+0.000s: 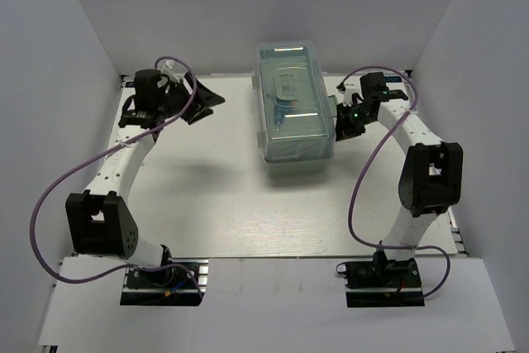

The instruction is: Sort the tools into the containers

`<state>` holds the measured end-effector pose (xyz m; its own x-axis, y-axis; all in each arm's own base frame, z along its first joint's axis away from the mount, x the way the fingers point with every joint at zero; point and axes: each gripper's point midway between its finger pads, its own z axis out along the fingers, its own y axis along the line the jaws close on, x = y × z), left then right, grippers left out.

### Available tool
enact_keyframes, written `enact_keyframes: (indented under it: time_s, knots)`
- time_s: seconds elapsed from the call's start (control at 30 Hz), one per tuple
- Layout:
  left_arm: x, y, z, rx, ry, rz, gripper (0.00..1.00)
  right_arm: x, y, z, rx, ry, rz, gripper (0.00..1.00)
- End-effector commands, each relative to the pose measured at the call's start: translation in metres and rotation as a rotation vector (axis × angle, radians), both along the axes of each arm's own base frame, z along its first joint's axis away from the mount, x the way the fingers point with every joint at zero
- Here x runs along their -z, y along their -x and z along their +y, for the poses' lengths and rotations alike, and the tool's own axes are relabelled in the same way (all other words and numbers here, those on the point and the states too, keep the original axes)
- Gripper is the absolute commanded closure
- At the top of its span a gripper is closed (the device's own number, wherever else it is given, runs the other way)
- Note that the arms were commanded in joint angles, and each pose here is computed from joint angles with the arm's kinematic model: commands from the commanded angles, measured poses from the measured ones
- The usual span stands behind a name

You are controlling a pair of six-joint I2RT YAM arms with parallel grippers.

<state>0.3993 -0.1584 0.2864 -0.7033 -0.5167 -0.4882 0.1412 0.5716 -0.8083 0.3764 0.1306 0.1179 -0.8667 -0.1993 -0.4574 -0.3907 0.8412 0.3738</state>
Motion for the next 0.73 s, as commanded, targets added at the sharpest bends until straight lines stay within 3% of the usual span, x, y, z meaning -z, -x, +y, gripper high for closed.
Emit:
enact_keyframes:
  time_s: [0.0, 0.1, 0.2, 0.3, 0.33, 0.43, 0.47, 0.57, 0.7]
  knots:
    - [0.016, 0.010, 0.009, -0.004, -0.067, 0.008, 0.25, -0.013, 0.007, 0.010, -0.021, -0.042, -0.010, 1.00]
    - [0.037, 0.024, 0.022, -0.013, -0.188, 0.040, 0.22, -0.015, 0.013, 0.009, -0.041, -0.033, -0.017, 1.00]
    - [0.051, 0.037, 0.038, -0.023, -0.311, 0.032, 0.16, -0.013, 0.010, -0.020, 0.010, 0.132, -0.039, 1.00]
    - [0.051, 0.058, 0.052, -0.038, -0.406, -0.027, 0.00, -0.027, 0.016, -0.056, 0.040, 0.309, -0.126, 0.67]
    - [0.046, 0.066, 0.056, -0.059, -0.425, -0.071, 0.00, -0.015, 0.028, -0.063, 0.022, 0.347, -0.104, 0.49]
    - [0.040, 0.074, 0.061, -0.077, -0.448, -0.129, 0.00, -0.025, 0.051, -0.069, 0.001, 0.366, -0.166, 0.24]
    - [0.038, 0.075, 0.061, -0.080, -0.447, -0.143, 0.00, -0.028, 0.052, -0.071, 0.020, 0.371, -0.185, 0.09]
    - [0.037, 0.080, 0.058, -0.059, -0.439, -0.171, 0.00, -0.051, 0.068, -0.071, 0.076, 0.329, -0.274, 0.09]
    - [0.037, 0.082, 0.055, -0.042, -0.433, -0.211, 0.00, -0.059, 0.089, -0.062, 0.106, 0.248, -0.280, 0.09]
